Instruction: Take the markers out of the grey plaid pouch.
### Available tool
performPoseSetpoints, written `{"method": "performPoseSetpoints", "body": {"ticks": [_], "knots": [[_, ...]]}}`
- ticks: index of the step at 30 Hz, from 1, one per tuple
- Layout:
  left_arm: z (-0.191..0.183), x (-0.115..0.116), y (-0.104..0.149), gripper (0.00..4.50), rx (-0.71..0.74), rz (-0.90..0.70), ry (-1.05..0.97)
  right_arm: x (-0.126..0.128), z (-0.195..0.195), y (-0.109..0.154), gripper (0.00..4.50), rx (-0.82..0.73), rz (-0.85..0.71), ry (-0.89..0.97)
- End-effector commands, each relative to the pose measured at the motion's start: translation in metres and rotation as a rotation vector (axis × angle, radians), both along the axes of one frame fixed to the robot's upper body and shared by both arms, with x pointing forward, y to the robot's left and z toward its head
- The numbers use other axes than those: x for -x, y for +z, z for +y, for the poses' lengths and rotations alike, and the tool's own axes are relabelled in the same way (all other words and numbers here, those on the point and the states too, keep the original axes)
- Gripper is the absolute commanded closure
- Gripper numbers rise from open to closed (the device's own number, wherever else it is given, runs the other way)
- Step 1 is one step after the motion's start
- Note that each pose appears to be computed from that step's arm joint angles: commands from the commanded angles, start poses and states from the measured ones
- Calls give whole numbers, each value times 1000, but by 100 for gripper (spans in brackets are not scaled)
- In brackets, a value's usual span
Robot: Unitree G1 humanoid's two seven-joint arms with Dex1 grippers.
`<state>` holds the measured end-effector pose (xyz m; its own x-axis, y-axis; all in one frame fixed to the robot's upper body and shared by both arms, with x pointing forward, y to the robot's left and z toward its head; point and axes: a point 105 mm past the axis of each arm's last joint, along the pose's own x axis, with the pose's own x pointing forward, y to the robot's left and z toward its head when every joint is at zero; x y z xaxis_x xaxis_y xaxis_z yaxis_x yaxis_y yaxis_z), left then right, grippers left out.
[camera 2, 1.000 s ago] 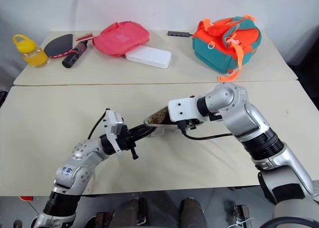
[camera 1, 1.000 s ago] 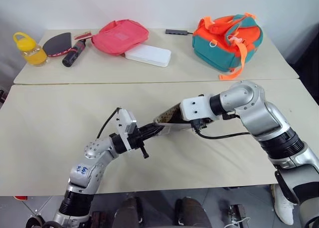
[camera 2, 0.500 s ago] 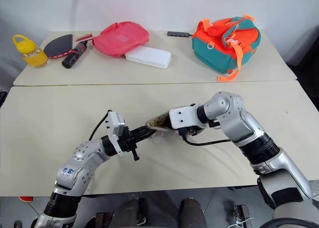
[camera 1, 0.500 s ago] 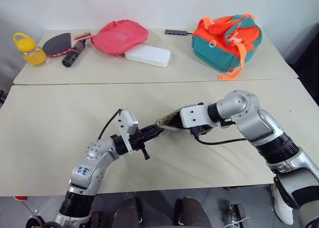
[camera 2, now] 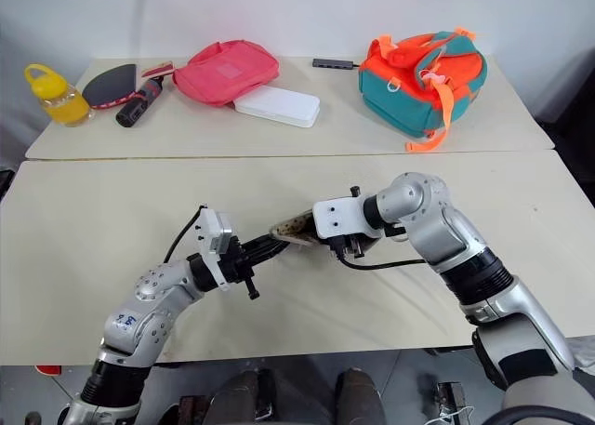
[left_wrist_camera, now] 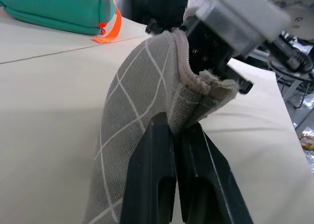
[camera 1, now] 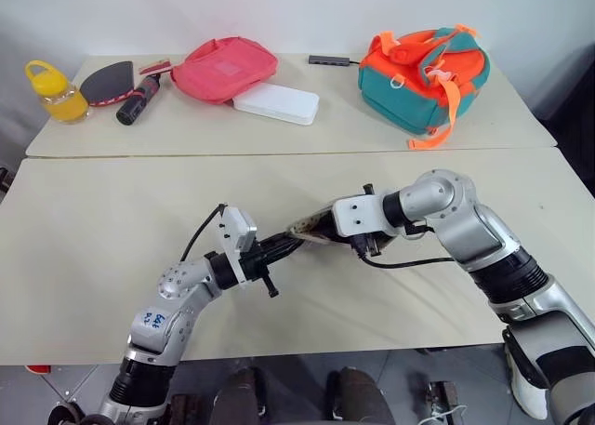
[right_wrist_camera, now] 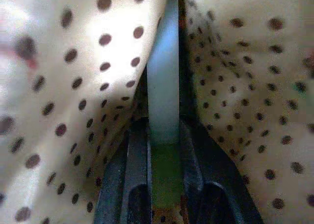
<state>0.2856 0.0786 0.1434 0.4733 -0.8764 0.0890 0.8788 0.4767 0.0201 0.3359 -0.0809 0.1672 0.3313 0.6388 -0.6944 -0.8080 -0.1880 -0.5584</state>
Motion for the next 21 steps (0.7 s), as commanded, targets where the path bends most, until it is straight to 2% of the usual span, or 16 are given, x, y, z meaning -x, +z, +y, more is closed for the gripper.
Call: {"method": "performPoseSetpoints", "body": {"ticks": [1, 6, 10, 13, 16, 21], "knots": [[14, -3, 12, 450, -77, -128, 35, 5, -7, 34, 410, -81, -53, 3], [31, -10, 19, 450, -137, -199, 73, 8, -13, 54, 410, -150, -87, -13], [34, -12, 19, 450, -163, -227, 80, 9, -12, 57, 410, -198, -87, -1], [38, -16, 19, 450, -189, -259, 104, 11, -3, 65, 410, -289, -89, 29], [45, -20, 22, 450, -205, -283, 125, 20, 8, 84, 410, -421, -57, 70], [57, -24, 20, 450, -219, -278, 160, 29, 4, 106, 410, -551, -2, 84]]}}
